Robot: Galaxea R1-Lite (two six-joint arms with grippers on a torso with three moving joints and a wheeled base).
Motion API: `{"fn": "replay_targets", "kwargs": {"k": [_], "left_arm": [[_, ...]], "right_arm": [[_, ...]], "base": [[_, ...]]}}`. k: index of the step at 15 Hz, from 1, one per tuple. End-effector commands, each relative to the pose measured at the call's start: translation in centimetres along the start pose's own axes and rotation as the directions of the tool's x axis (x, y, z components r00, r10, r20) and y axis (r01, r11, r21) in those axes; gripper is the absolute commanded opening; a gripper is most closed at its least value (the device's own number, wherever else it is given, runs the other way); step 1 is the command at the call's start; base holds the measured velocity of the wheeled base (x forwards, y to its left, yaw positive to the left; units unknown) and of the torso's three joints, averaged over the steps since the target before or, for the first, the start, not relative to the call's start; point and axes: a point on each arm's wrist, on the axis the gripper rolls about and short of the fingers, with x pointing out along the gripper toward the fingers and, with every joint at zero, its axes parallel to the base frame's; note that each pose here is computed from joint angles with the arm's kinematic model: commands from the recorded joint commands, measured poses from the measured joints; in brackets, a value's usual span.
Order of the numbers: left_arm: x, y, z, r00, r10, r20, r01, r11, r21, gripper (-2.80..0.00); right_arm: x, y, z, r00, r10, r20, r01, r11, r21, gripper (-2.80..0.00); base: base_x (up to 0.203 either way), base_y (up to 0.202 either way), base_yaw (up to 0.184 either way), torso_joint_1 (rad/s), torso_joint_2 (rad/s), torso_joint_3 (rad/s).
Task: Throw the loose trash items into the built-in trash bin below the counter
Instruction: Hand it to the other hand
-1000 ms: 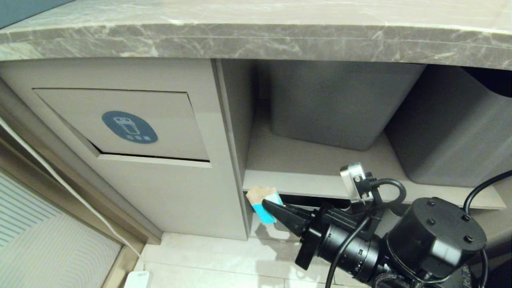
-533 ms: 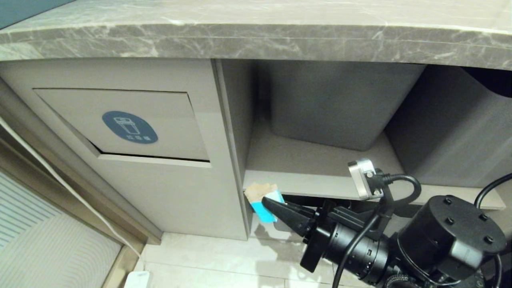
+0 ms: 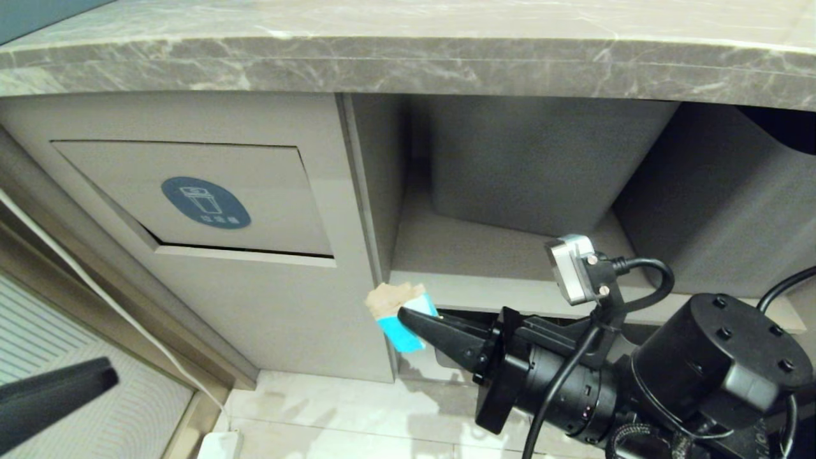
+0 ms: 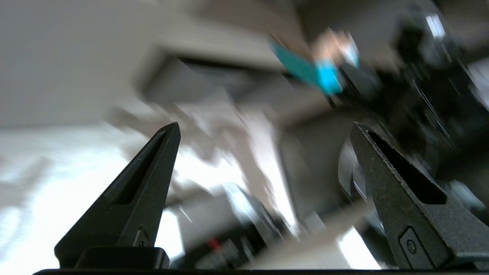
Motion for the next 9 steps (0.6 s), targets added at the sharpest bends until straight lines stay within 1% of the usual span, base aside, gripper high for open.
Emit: {"fn": "replay_targets", "kwargs": {"k": [1, 2, 3, 4, 5, 6, 7, 9], "left_arm": [[3.4, 0.9, -1.2, 0.968, -0.126, -0.216, 0.123, 0.992, -0.028, 0.0], [3.9, 1.1, -2.3, 0.947, -0.158, -0.281, 0.179, 0.982, 0.053, 0.0], [4.6, 1.6, -3.8, 0.92, -0.167, -0.354, 0.23, 0.962, 0.145, 0.0], [5.2, 2.1, -4.9, 0.897, -0.165, -0.41, 0.266, 0.942, 0.202, 0.0], [5.7, 2.3, -5.4, 0.881, -0.165, -0.444, 0.294, 0.925, 0.24, 0.0], [6.0, 2.3, -5.5, 0.876, -0.177, -0.449, 0.317, 0.912, 0.259, 0.0], [6.7, 2.1, -5.2, 0.879, -0.201, -0.433, 0.347, 0.891, 0.292, 0.0], [8.2, 1.9, -4.8, 0.887, -0.233, -0.399, 0.384, 0.851, 0.357, 0.0]], "right_arm": [[0.3, 0.1, 0.4, 1.0, 0.026, 0.013, -0.026, 0.999, 0.03, -2.8], [0.5, 0.2, 0.5, 0.999, 0.033, 0.018, -0.034, 0.998, 0.055, -2.8], [0.6, 0.1, 0.4, 0.999, 0.032, 0.013, -0.033, 0.997, 0.064, -2.8], [0.6, 0.1, 0.3, 0.999, 0.034, 0.01, -0.034, 0.997, 0.068, -2.8], [0.6, 0.1, 0.3, 0.999, 0.037, 0.009, -0.038, 0.996, 0.085, -2.8], [0.5, 0.2, 0.4, 0.999, 0.049, 0.006, -0.049, 0.993, 0.103, -2.8], [0.4, 0.4, 0.6, 0.998, 0.066, 0.005, -0.066, 0.991, 0.12, -2.8], [0.6, 1.3, 0.2, 0.994, 0.108, -0.012, -0.105, 0.983, 0.152, -2.8]], "base": [[0.0, 0.0, 0.0, 0.0, 0.0, 0.0], [0.0, 0.0, 0.0, 0.0, 0.0, 0.0], [0.0, 0.0, 0.0, 0.0, 0.0, 0.0], [0.0, 0.0, 0.0, 0.0, 0.0, 0.0], [0.0, 0.0, 0.0, 0.0, 0.0, 0.0], [0.0, 0.0, 0.0, 0.0, 0.0, 0.0], [0.0, 0.0, 0.0, 0.0, 0.0, 0.0], [0.0, 0.0, 0.0, 0.0, 0.0, 0.0]]}}
